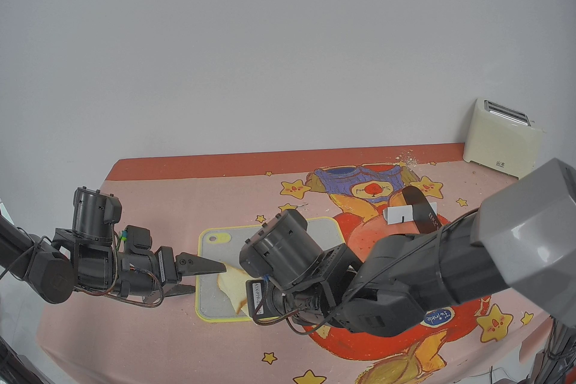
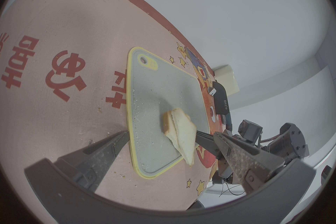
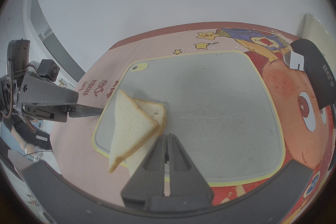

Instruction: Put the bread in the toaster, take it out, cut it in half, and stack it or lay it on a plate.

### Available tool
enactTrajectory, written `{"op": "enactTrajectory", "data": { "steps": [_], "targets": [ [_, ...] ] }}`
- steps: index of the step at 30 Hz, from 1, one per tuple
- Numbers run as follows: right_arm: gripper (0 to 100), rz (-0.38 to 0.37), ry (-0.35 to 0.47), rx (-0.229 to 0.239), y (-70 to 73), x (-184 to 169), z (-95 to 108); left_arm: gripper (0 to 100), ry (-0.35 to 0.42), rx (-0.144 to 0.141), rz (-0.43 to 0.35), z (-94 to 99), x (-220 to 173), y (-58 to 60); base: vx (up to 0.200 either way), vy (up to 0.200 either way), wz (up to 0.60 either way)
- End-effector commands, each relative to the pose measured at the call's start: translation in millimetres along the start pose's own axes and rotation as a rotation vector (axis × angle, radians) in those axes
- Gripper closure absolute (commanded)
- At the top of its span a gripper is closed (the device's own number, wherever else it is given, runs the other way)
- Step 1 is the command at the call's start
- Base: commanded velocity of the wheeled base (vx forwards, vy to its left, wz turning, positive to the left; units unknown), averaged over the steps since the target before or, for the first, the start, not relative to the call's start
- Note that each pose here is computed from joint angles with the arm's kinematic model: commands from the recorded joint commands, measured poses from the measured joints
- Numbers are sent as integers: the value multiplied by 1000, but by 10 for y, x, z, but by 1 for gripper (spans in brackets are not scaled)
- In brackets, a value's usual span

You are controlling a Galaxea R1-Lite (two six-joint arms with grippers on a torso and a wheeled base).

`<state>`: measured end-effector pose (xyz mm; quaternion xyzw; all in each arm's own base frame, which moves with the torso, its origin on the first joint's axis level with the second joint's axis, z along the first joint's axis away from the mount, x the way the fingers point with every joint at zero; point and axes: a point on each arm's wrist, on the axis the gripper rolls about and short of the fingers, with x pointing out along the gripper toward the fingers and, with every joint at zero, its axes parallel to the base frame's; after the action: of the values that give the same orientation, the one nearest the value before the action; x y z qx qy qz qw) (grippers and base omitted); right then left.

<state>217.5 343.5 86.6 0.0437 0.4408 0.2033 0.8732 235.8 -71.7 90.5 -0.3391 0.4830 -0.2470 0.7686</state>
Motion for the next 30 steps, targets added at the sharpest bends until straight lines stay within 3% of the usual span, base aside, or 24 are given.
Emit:
{"op": "enactTrajectory", "data": {
  "steps": [1, 8, 30],
  "targets": [
    [100, 16, -10, -5, 81, 34, 11, 0, -2, -32, -4, 16, 12, -6, 0, 0, 0],
    [100, 37, -21, -12, 184, 37, 28, 0, -7, -66, -13, 39, 18, -36, 0, 0, 0],
    [100, 83, -40, -29, 411, 114, 4, 0, -7, -67, -14, 41, 20, -41, 0, 0, 0]
  ]
}}
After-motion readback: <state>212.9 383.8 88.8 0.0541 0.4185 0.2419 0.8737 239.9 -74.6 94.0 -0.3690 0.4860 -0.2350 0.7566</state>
